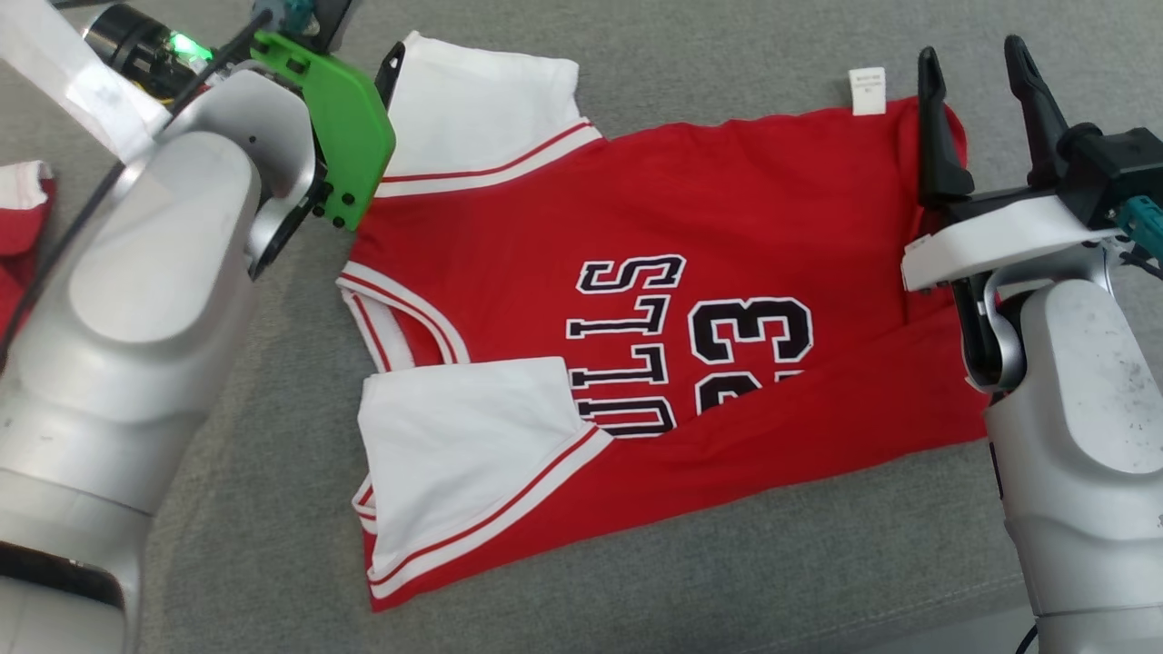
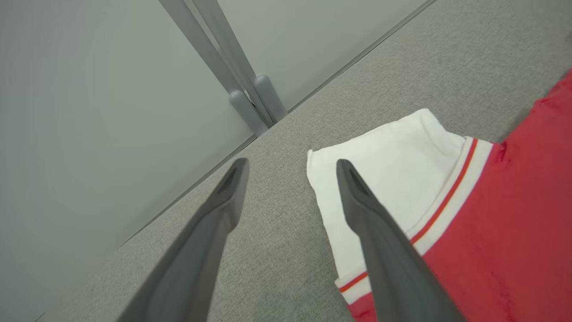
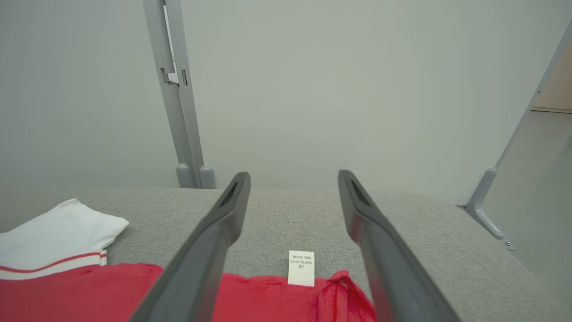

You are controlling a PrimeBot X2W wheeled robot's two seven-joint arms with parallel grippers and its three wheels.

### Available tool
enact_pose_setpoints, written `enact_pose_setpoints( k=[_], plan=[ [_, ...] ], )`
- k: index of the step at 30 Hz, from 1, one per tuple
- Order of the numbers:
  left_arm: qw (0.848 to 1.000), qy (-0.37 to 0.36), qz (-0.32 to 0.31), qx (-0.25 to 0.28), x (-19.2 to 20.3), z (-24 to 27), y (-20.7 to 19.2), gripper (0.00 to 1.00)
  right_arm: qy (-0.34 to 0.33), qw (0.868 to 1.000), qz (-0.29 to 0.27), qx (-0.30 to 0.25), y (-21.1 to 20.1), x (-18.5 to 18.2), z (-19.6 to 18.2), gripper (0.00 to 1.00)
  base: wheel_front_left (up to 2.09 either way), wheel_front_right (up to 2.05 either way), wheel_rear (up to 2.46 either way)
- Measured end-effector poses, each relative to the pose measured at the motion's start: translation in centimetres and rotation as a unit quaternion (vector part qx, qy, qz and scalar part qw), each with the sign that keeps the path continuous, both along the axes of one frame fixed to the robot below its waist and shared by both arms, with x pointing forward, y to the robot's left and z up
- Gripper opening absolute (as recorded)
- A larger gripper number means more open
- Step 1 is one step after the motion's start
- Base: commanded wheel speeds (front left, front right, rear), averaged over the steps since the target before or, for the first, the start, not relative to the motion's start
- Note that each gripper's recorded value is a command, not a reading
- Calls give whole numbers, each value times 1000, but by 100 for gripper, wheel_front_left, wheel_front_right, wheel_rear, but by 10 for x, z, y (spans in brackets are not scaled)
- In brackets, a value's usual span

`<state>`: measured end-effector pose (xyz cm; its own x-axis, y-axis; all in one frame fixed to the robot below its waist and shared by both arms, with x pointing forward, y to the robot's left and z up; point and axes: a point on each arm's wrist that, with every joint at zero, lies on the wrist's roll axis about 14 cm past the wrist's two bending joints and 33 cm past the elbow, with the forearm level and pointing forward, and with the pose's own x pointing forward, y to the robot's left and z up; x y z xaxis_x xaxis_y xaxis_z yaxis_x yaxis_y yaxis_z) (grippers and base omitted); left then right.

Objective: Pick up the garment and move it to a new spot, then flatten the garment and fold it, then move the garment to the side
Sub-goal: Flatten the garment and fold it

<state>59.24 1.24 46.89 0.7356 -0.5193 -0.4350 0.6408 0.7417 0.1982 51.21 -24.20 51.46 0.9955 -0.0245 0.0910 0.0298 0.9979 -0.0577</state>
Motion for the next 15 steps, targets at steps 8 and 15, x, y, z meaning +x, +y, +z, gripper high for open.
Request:
enact_pose_setpoints(
  k=[8, 15],
  plan=[
    [992, 119, -36, 20, 21, -24, -17, 100, 12, 1000, -11, -24, -18, 8, -7, 100, 0, 0, 0],
    [984, 164, -60, 44, 31, -53, -28, 100, 37, 998, -26, -32, -31, 5, -25, 100, 0, 0, 0]
  ],
)
